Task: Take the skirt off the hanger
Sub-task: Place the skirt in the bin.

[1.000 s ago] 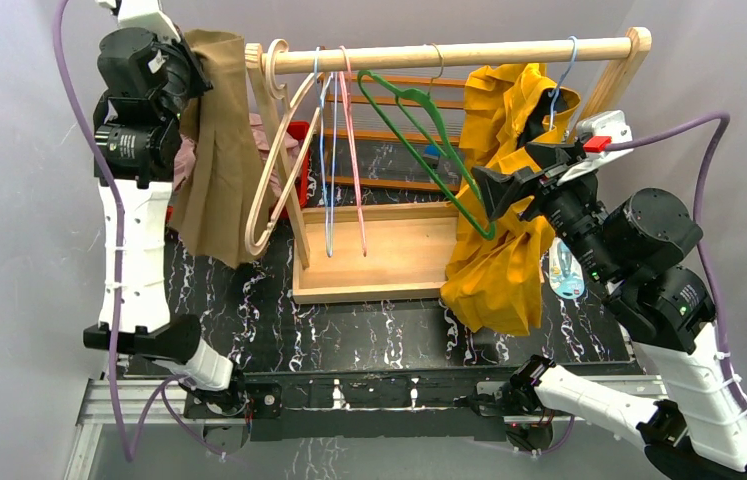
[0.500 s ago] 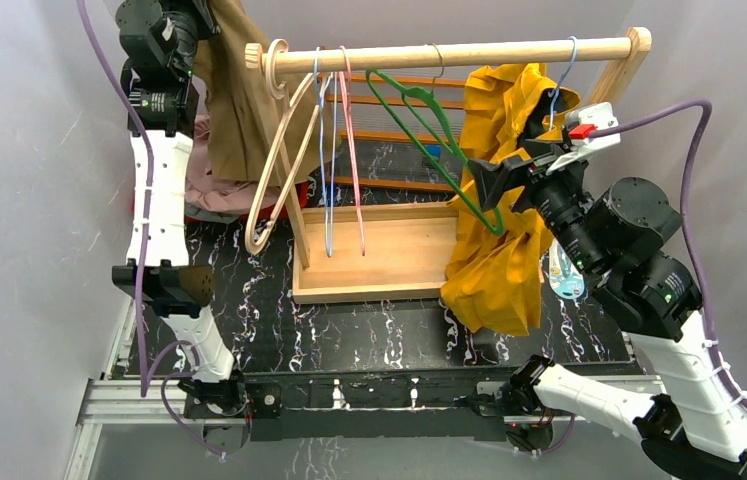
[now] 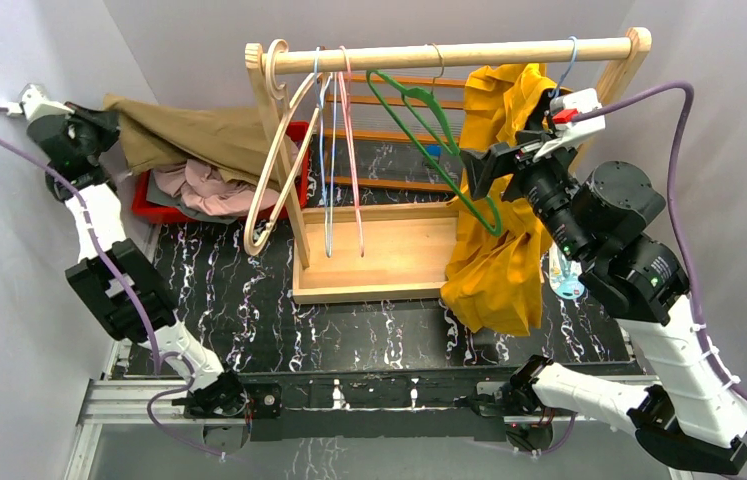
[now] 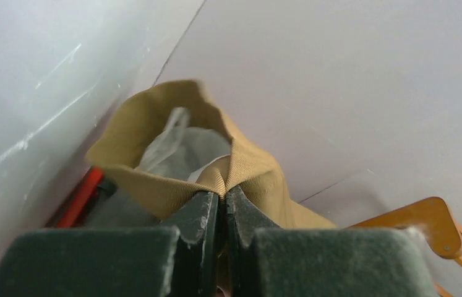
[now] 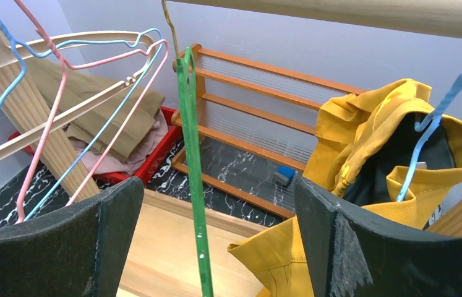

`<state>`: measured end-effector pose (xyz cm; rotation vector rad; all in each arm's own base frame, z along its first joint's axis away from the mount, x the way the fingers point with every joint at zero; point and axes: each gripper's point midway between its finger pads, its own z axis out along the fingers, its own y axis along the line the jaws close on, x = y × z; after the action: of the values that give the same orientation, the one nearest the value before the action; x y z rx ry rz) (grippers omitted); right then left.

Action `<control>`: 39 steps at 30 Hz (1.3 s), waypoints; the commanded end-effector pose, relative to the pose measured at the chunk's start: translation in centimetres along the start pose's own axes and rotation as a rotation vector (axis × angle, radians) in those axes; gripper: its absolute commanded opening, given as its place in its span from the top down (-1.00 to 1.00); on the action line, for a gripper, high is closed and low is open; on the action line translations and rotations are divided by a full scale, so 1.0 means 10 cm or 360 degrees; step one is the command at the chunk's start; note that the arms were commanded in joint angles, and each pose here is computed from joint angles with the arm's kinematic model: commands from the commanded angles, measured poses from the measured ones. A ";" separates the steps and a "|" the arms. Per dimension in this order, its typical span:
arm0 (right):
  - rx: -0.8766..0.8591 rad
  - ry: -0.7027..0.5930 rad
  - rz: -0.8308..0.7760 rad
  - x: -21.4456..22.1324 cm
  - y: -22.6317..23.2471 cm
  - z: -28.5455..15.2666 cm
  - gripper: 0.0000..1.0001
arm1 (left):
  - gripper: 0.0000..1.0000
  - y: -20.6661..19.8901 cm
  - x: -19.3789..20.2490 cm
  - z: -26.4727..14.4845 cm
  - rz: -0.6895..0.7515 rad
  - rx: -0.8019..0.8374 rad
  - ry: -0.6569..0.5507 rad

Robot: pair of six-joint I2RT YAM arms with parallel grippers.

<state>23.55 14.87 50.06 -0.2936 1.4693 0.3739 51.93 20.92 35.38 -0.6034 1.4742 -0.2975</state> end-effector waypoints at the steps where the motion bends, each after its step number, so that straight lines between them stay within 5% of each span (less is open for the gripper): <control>1: 0.0002 -0.0122 0.0028 -0.30 -0.03 -0.06 -0.97 | 1.00 -0.71 -1.04 -0.60 0.0032 0.0479 -0.0406; 7: 0.0015 -0.0124 0.0011 -0.27 -0.04 -0.06 -0.97 | 1.00 -0.67 -0.82 -0.63 0.0175 0.0549 -0.0232; 12: -0.0023 -0.0104 0.0011 -0.21 0.02 0.00 -0.97 | 1.00 -0.87 -0.22 -0.52 0.0389 0.0584 0.0024; 21: -0.0029 -0.0106 0.0035 -0.24 0.01 -0.05 -0.97 | 1.00 -0.74 0.79 -0.27 0.0713 0.0259 0.0274; 35: -0.0044 -0.0081 0.0072 -0.20 0.05 -0.04 -0.97 | 1.00 0.10 2.45 -0.29 0.0716 -0.0007 0.0923; 39: -0.0057 -0.0057 0.0073 -0.19 0.07 -0.03 -0.97 | 1.00 0.14 2.39 -0.29 0.0717 -0.0079 0.0919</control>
<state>23.44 15.49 50.17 -0.3017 1.4721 0.4083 52.04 7.84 14.11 -0.1873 2.0965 -0.1509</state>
